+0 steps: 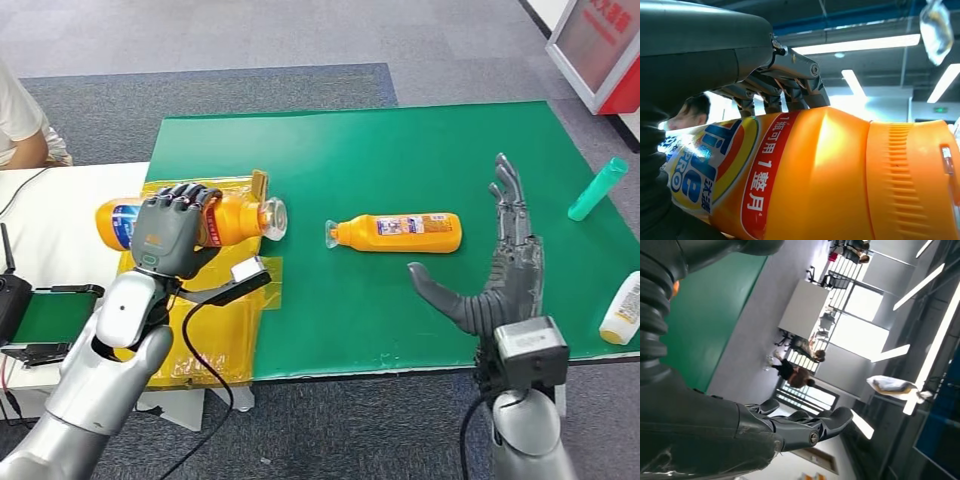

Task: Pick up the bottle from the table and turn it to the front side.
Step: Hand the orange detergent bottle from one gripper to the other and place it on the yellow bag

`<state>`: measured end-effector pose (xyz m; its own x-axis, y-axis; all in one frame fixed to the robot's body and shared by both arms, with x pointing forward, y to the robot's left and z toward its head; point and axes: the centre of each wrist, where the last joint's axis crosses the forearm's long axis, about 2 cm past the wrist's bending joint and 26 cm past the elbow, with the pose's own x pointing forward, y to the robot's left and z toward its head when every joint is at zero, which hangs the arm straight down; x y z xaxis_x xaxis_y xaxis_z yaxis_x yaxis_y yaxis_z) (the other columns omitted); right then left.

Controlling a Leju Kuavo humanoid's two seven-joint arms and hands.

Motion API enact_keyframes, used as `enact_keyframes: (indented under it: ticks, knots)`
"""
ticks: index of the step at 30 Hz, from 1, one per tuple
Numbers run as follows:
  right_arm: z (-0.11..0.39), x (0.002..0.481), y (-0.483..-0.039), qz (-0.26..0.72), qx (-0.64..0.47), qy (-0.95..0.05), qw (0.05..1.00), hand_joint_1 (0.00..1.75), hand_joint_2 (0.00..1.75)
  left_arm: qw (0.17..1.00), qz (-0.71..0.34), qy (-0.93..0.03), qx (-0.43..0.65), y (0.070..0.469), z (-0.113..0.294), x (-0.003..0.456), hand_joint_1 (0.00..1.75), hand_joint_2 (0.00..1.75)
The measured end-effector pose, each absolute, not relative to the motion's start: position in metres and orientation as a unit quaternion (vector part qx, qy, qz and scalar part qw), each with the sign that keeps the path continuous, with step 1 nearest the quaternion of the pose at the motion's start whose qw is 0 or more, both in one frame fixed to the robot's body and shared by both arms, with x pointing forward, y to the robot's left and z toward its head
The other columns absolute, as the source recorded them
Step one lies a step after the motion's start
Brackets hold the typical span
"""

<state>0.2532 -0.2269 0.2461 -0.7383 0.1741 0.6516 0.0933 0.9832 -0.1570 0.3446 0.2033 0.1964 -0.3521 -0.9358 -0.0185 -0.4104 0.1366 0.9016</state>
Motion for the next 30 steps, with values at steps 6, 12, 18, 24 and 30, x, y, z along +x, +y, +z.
enact_keyframes:
  ticks: [6,12,18,24,30]
  knots:
    - [0.26,0.237,-0.228,0.09,-0.063,-0.943,0.314,0.0,1.75,0.364,-0.474,-0.647,0.474,0.225,0.149,0.353,1.75,1.75]
    - [0.269,0.223,-0.229,0.102,-0.051,-0.954,0.279,0.0,1.75,0.446,-0.525,-0.585,0.428,0.238,0.1,0.349,1.75,1.75]
    - [0.27,0.215,-0.229,0.114,-0.052,-0.957,0.261,0.0,1.75,0.474,-0.542,-0.563,0.406,0.241,0.082,0.35,1.75,1.75]
    - [0.271,0.209,-0.232,0.114,-0.064,-0.96,0.247,0.0,1.75,0.493,-0.547,-0.549,0.395,0.238,0.072,0.349,1.75,1.75]
    - [0.271,0.207,-0.233,0.114,-0.068,-0.961,0.243,0.0,1.75,0.506,-0.538,-0.546,0.395,0.238,0.066,0.347,1.68,1.31]
